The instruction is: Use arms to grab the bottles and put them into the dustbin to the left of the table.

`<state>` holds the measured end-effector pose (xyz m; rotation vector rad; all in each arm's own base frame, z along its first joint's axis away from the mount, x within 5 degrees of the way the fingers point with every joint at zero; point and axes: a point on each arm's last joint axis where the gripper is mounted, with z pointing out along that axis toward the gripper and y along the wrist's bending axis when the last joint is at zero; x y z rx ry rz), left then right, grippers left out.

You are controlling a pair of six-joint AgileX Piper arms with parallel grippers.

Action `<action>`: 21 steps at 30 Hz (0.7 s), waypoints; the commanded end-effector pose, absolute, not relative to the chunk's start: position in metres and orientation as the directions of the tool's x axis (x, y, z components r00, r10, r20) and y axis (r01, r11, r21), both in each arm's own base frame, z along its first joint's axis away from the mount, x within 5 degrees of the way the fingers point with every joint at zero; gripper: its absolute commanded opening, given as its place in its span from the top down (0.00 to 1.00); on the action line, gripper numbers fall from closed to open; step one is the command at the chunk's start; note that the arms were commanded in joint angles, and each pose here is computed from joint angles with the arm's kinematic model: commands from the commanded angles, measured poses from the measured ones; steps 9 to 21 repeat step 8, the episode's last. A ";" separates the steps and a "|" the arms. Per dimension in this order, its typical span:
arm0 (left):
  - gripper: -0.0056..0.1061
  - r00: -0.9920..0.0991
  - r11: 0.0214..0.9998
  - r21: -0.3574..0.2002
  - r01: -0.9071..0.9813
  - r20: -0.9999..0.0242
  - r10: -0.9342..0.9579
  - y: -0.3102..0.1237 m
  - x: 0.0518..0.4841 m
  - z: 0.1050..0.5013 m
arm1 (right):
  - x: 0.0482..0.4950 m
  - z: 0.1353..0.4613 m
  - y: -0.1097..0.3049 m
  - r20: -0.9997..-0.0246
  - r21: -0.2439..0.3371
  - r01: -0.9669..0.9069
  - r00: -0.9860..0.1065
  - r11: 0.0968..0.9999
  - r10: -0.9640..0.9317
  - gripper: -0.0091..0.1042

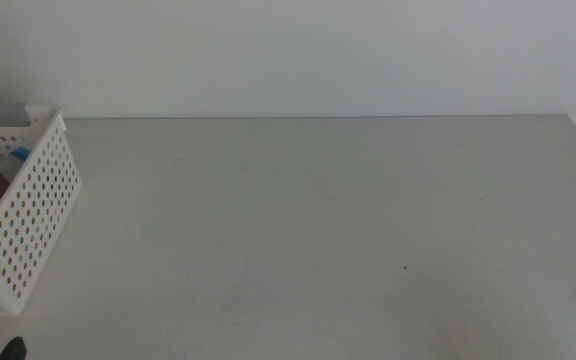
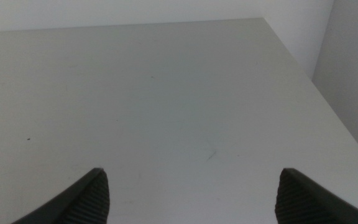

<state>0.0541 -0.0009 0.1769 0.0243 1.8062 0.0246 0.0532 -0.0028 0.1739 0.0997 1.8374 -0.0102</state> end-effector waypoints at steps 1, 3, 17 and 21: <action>0.12 -0.138 1.000 -0.002 -0.002 -0.990 -0.002 -0.001 0.054 0.184 | 0.053 0.186 -0.004 -0.988 0.024 0.078 -0.149 0.997 0.035 0.25; 0.12 -0.130 1.000 -0.002 -0.003 -0.991 -0.002 -0.001 0.054 0.184 | 0.054 0.187 -0.004 -0.990 0.024 0.078 -0.138 0.997 0.035 0.25; 0.12 -0.131 1.000 -0.001 -0.003 -0.991 -0.001 -0.001 0.054 0.184 | 0.054 0.187 -0.004 -0.990 0.025 0.078 -0.138 0.997 0.035 0.25; 0.12 -0.131 1.000 -0.001 -0.003 -0.991 -0.001 -0.001 0.054 0.184 | 0.054 0.187 -0.004 -0.990 0.025 0.078 -0.138 0.997 0.035 0.25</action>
